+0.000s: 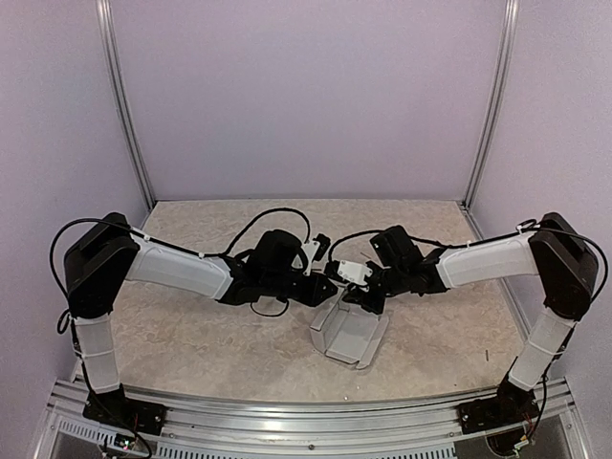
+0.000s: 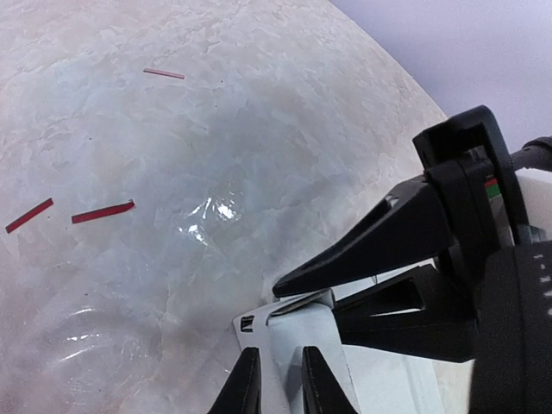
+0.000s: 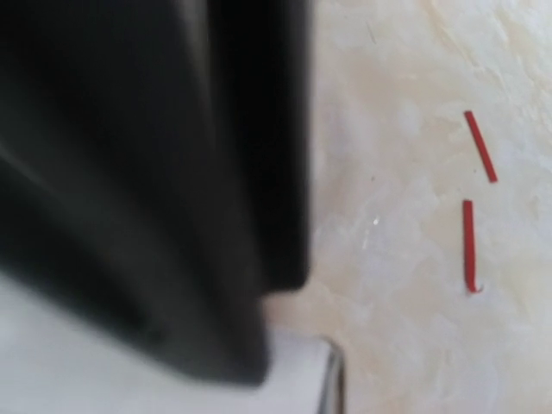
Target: Fold the paper box
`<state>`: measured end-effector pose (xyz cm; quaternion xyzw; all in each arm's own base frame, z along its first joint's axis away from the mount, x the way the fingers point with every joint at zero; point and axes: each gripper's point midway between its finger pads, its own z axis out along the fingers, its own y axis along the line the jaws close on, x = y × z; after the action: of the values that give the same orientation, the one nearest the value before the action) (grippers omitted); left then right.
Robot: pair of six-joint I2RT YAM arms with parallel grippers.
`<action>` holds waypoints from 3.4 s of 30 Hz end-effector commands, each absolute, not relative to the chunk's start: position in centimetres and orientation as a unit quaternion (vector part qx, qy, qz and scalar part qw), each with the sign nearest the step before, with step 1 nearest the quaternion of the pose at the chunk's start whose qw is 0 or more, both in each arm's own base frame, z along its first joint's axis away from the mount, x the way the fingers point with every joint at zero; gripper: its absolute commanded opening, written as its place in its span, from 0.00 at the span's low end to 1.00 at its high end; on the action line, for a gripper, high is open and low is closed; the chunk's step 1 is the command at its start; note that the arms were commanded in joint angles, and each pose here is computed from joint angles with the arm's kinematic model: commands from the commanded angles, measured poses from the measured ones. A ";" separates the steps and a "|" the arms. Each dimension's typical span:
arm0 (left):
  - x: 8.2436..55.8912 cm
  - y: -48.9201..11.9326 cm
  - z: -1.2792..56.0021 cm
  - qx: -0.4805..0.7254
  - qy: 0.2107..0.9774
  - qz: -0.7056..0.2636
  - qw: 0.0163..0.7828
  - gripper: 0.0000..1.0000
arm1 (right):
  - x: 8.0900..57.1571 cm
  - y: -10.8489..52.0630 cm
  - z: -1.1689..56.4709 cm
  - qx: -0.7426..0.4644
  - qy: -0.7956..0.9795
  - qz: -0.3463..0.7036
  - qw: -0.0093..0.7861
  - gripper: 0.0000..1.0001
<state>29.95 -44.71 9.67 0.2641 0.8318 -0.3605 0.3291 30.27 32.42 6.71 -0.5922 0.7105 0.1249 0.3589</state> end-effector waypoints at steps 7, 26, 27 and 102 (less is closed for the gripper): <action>30.7 -44.5 11.4 0.259 0.825 -0.361 0.350 0.18 | 30.4 29.8 10.9 -0.584 0.718 0.149 0.349 0.29; 26.8 -41.7 14.1 0.286 0.801 -0.346 0.396 0.29 | 31.1 32.0 12.7 -0.491 0.754 0.333 0.283 0.37; 25.7 -42.0 14.2 0.306 0.792 -0.347 0.397 0.29 | 31.3 32.0 12.6 -0.487 0.756 0.334 0.282 0.37; 26.1 -46.5 9.8 0.367 0.889 -0.096 0.255 0.52 | 31.8 21.7 12.6 -0.399 0.834 0.273 0.267 0.41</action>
<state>25.54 -47.17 10.95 0.3687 0.8808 -0.1277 0.2682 31.78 21.96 12.72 -0.4017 0.8320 0.2739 0.2671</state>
